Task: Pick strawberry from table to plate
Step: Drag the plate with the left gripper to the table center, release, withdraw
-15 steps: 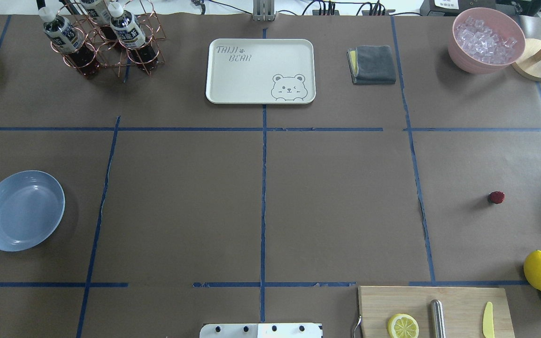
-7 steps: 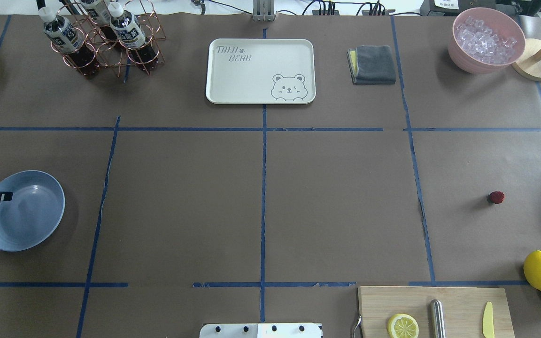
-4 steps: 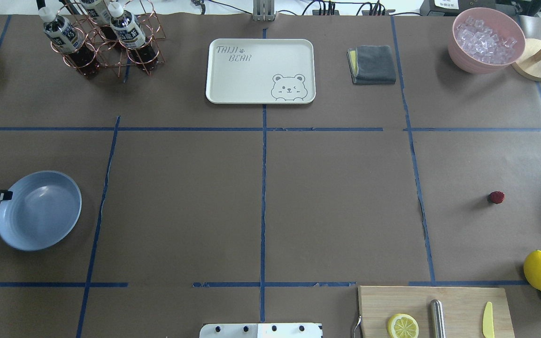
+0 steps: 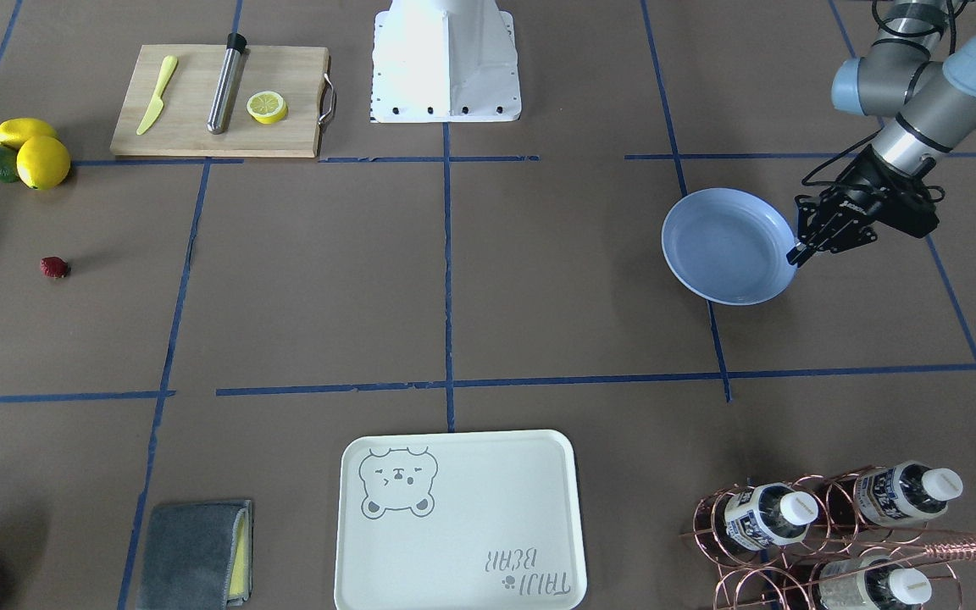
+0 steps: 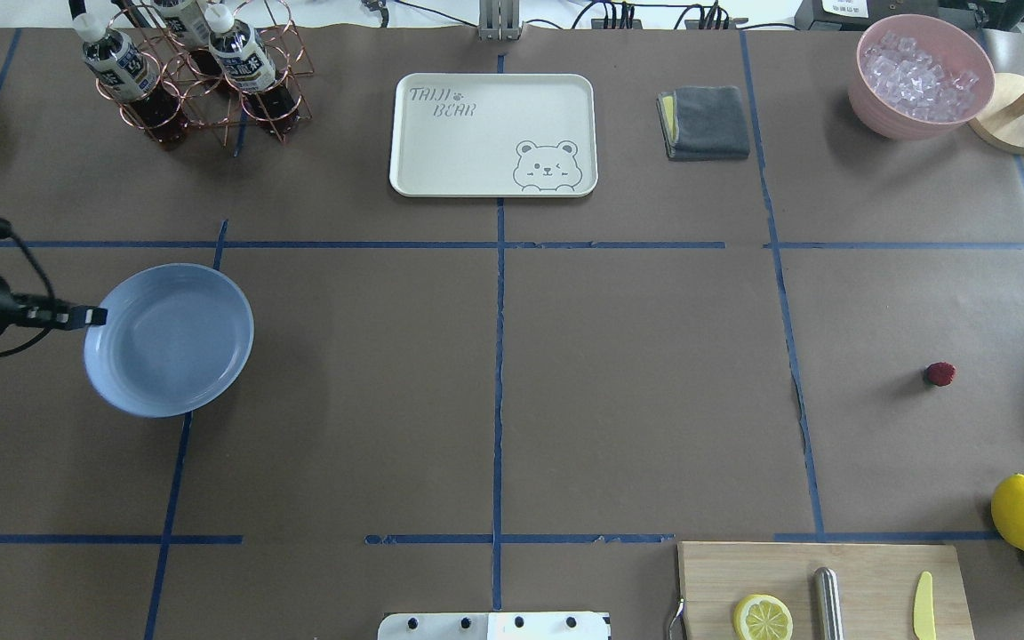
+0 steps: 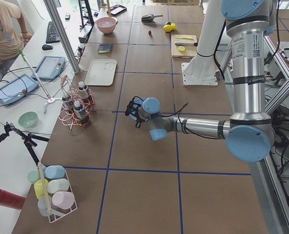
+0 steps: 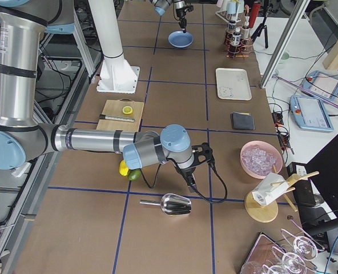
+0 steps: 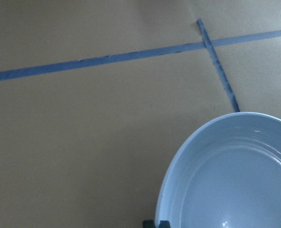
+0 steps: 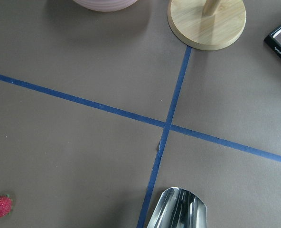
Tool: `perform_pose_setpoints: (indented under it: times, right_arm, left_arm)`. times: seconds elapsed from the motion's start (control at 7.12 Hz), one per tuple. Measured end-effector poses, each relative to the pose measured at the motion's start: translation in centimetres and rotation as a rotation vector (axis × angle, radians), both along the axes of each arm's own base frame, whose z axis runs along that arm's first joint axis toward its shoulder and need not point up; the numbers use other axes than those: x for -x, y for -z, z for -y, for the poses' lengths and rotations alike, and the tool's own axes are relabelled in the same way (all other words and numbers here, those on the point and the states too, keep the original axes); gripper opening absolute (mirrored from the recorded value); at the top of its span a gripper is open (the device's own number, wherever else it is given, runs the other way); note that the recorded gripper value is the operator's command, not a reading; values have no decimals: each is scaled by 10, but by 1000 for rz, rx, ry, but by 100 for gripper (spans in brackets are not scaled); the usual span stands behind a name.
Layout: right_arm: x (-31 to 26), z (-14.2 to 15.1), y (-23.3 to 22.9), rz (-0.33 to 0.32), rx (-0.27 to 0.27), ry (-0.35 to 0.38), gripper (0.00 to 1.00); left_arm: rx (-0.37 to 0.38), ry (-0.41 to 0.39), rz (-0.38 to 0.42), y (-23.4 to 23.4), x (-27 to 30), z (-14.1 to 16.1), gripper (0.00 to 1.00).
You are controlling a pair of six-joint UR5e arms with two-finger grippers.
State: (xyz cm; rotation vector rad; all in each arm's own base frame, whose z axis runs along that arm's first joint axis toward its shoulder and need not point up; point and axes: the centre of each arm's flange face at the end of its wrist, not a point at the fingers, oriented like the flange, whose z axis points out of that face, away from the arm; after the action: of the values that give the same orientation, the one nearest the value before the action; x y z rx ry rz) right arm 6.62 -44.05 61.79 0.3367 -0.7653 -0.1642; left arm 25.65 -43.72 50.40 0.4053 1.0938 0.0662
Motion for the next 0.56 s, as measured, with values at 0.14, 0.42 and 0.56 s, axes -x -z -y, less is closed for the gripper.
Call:
perform_pose_setpoints:
  times: [0.14,0.42,0.56]
  right_arm:
    - [0,0,0,1,0,0,100]
    - [2,-1,-1,22,4,8,100]
    - [2,-1,-1,31,6,10,100]
  left_arm:
    - [19,0,-23,52,-36,21,0]
    - [56,-12,-68,137,-142,31,0]
    - [66,-18,-81,168,-192,22,0]
